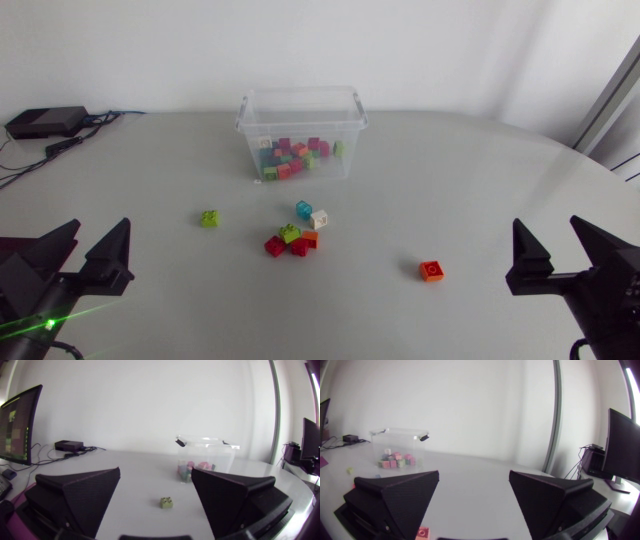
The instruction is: Place the duplo bricks in the container
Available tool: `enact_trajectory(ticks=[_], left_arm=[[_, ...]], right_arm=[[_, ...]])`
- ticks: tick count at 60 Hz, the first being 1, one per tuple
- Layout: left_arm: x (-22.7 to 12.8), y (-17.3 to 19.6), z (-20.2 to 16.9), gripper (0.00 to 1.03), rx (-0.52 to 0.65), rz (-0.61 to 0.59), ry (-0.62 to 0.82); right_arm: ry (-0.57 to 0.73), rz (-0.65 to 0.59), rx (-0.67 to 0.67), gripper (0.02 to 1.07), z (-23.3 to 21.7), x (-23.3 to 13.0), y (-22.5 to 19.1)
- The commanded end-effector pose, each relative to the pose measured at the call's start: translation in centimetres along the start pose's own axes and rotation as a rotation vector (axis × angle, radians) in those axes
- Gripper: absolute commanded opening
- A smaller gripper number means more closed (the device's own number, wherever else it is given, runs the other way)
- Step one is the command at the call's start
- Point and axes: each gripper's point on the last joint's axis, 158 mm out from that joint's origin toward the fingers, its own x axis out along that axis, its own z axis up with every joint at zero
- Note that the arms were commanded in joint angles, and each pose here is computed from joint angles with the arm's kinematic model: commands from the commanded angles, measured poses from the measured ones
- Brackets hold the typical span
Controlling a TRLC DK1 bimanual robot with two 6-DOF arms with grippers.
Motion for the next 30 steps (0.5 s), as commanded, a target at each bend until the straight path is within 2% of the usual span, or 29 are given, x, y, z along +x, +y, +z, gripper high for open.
enact_trajectory(ticks=[1,30], left_arm=[[0.07,-0.09,-0.57,0.99,-0.015,-0.004,0.003],[-0.1,0.04,0.39,0.99,-0.016,0.003,-0.012]], right_arm=[[0.021,0.013,0.018,1.03,-1.01,0.08,0.37],[0.018,0.014,0.015,1.03,-0.9,0.06,0.39]])
